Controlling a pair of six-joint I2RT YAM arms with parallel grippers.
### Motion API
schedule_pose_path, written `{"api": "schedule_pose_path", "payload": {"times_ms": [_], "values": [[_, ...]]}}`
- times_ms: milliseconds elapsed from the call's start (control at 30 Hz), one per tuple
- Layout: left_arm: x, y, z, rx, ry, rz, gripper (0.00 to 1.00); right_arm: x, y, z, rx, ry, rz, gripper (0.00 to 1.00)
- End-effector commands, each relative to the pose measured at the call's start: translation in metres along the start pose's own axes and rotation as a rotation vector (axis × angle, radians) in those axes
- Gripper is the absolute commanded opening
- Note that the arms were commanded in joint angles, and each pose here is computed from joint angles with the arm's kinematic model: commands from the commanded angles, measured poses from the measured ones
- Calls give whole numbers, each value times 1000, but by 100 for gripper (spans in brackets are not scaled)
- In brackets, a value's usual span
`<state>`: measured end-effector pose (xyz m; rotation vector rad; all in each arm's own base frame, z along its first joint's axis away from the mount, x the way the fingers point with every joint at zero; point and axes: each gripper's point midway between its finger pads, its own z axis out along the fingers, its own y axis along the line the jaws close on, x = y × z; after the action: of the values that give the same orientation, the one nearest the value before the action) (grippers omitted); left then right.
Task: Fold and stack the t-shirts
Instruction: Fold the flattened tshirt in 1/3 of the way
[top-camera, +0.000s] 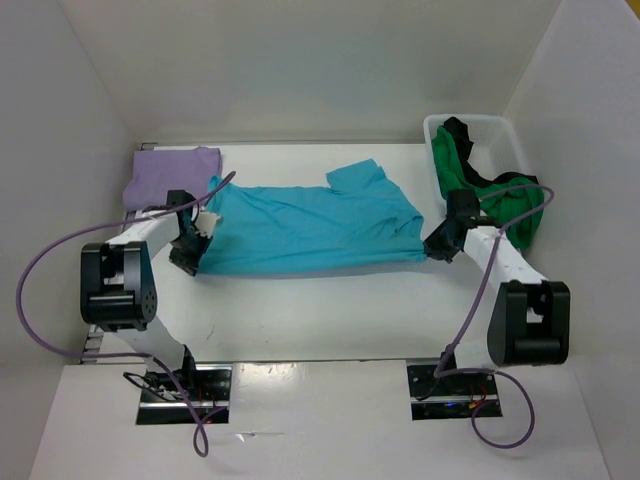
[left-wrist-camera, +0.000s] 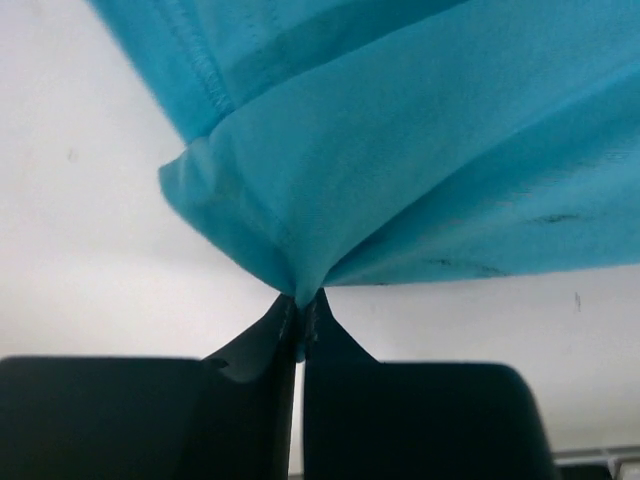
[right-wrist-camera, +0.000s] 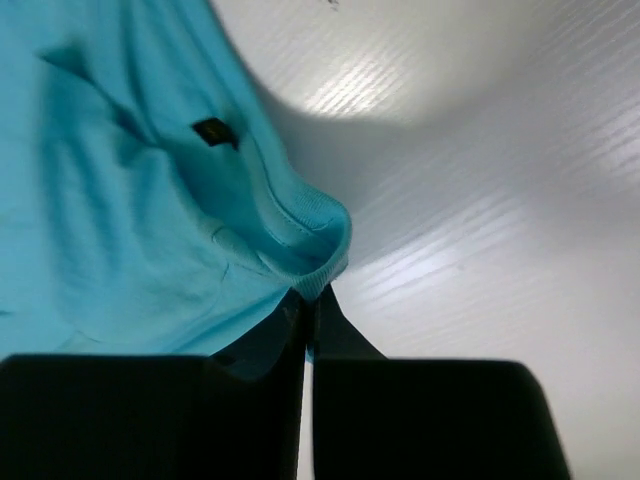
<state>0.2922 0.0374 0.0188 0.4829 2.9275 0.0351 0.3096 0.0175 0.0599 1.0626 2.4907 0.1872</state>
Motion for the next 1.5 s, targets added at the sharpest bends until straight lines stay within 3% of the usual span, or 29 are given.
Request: {"api": "schedule_pose_path", "payload": {"times_ms": [0, 167, 267, 300, 400, 433, 567, 700, 733, 833, 933, 967, 1067, 1167, 1300, 1467], "values": [[15, 19, -35, -111, -13, 35, 0, -10, -14, -22, 45, -81, 75, 0], [38, 8, -39, -102, 48, 66, 0, 8, -14, -37, -15, -53, 154, 0], [46, 4, -38, -94, 83, 76, 2, 12, -17, -44, -16, -52, 192, 18], [53, 1, -36, -84, 104, 77, 7, 14, -19, -50, -20, -55, 203, 35], [65, 0, -34, -90, 144, 80, 22, 11, -24, -69, -26, -105, 256, 61], [65, 0, -34, -91, 145, 80, 39, 7, -24, -74, -38, -134, 270, 67], [74, 12, -37, -173, 191, 54, 47, -8, -16, -102, -138, -239, 304, 67], [51, 30, -59, -240, 131, 16, 50, 2, -4, -98, -181, -212, 224, 55], [47, 32, -64, -244, 123, 15, 50, 5, 1, -95, -186, -200, 204, 49], [16, 47, -93, -297, 31, 2, 58, 29, 15, -78, -143, -141, 98, 47], [-19, 40, -115, -280, -59, 123, 66, 53, 25, -51, -78, -63, -19, 41], [-43, 39, -129, -288, -120, 151, 66, 54, 29, -45, -66, -59, -53, 31], [-84, -11, -133, -122, -190, 268, 66, 65, 56, -27, -60, -30, -198, 11], [-130, -75, -135, 70, -270, 381, 66, 77, 84, -10, -45, -10, -309, 0], [-164, -150, -114, 278, -279, 473, 66, 89, 93, 22, -7, 51, -333, 0], [-180, -227, -83, 397, -251, 571, 66, 109, 48, 40, 123, 102, -246, 0]]}}
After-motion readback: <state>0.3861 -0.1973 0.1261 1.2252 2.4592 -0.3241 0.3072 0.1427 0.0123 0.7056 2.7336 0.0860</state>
